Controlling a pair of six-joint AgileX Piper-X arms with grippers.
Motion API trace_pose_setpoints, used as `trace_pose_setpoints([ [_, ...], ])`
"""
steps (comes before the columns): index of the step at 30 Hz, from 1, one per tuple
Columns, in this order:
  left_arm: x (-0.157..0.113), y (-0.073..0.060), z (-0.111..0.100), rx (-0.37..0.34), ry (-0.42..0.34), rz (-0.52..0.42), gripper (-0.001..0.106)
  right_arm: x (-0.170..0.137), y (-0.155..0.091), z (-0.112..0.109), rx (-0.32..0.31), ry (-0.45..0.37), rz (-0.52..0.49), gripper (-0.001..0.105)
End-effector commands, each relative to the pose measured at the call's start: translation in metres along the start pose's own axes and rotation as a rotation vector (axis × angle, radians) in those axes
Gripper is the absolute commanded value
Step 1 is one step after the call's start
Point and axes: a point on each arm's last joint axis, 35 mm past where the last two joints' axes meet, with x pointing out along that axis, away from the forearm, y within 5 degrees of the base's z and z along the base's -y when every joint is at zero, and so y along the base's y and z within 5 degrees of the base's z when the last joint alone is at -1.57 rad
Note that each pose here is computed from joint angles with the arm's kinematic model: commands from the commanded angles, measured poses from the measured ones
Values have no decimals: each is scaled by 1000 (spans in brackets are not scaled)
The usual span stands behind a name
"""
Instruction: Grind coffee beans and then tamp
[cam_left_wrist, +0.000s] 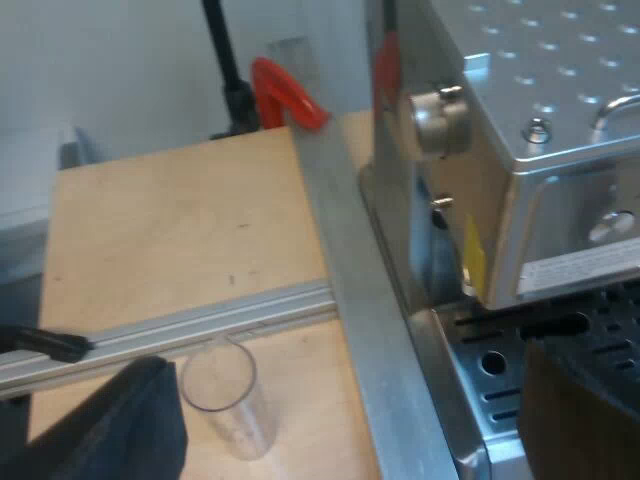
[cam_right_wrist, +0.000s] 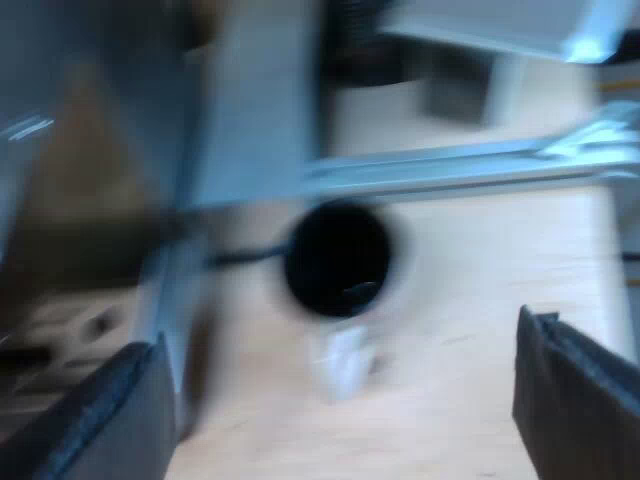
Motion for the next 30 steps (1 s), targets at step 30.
trace_pose_setpoints([
  [30,-108,-1,-153,2,-226,-5,71,-106,48,-139,-62,-308,-136,71],
])
